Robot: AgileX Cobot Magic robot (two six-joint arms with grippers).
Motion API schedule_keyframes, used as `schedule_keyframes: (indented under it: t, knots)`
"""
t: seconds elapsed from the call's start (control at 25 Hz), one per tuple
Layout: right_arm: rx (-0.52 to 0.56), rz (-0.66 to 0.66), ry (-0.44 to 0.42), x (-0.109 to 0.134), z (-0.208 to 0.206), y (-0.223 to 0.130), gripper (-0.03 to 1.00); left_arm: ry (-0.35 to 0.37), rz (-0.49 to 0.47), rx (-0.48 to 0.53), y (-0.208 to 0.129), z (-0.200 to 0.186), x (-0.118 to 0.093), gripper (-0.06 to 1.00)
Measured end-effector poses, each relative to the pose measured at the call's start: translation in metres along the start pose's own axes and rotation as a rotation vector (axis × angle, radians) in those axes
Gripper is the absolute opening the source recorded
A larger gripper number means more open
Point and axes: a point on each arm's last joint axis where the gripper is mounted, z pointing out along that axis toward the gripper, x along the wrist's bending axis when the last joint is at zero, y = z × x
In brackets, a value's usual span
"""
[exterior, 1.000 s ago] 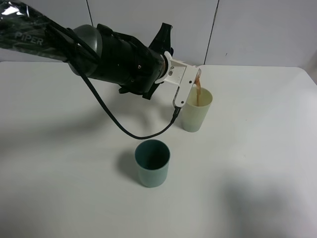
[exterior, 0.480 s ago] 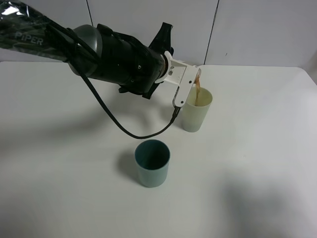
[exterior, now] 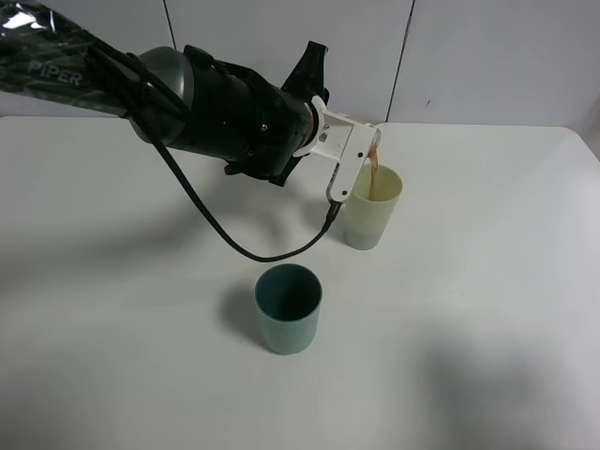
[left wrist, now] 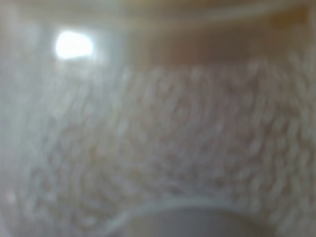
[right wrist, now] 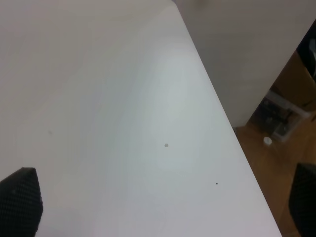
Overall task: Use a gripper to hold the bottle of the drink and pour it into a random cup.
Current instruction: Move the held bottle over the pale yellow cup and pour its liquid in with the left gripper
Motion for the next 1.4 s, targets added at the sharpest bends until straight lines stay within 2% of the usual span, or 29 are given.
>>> schedule_keyframes:
  t: [1.4]
  knots:
    - [0.000, 0.001, 0.000, 0.000, 0.000, 0.000, 1.00, 0.045, 0.075, 0.011, 0.010, -0.007, 0.002, 0.33]
